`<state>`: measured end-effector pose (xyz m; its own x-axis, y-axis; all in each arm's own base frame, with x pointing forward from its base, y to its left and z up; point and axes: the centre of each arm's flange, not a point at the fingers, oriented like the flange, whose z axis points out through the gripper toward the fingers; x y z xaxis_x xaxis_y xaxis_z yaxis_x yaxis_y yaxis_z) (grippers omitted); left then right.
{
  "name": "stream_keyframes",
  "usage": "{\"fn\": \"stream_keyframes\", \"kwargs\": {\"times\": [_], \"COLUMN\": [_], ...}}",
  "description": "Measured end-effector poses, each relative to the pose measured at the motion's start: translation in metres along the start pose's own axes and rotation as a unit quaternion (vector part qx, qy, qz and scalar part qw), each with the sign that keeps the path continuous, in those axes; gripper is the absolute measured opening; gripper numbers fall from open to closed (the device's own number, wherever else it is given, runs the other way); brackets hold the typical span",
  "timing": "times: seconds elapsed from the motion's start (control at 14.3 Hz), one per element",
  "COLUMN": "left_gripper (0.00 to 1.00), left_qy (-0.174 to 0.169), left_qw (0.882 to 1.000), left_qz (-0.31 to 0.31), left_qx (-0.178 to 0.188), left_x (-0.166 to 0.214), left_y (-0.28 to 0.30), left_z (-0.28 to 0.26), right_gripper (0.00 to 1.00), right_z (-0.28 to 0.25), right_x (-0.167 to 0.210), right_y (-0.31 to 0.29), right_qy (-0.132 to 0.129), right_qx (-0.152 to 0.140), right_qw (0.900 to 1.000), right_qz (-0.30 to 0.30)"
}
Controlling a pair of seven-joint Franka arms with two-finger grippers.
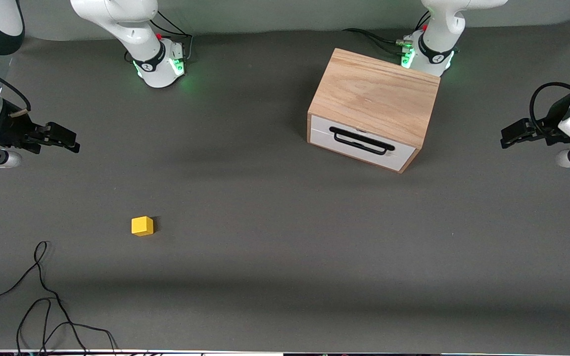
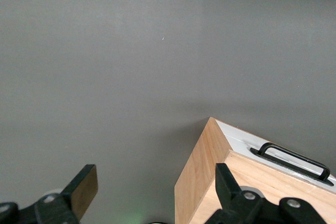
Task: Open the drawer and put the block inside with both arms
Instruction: 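Move the left gripper toward the drawer's black handle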
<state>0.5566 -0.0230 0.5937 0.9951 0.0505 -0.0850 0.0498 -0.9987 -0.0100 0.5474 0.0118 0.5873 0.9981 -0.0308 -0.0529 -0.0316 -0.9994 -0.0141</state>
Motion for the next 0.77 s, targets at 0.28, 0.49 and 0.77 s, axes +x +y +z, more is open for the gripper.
{"fn": "stream_keyframes", "kwargs": {"times": [0.28,0.49,0.77], "left_gripper": [1.0,1.0,1.0], "left_qy": [0.001,0.003,-0.006], "left_qw": [1.0,1.0,0.998], "left_qz": [0.0,0.001,-0.066], "left_qx": [0.0,-0.001,-0.005], "left_x": [0.0,0.002,0.002], "left_y": [0.0,0.0,0.023], "left_z": [-0.001,-0.002,0.004], "right_gripper": [1.0,1.0,1.0], "right_z": [0.0,0.001,0.007], "right_x": [0.0,0.001,0.007], "right_y": [0.0,0.0,0.0], "right_qy": [0.0,-0.001,-0.002], "right_qx": [0.0,0.0,0.001], "right_qw": [1.0,1.0,1.0], "right_qz": [0.0,0.0,0.0]}}
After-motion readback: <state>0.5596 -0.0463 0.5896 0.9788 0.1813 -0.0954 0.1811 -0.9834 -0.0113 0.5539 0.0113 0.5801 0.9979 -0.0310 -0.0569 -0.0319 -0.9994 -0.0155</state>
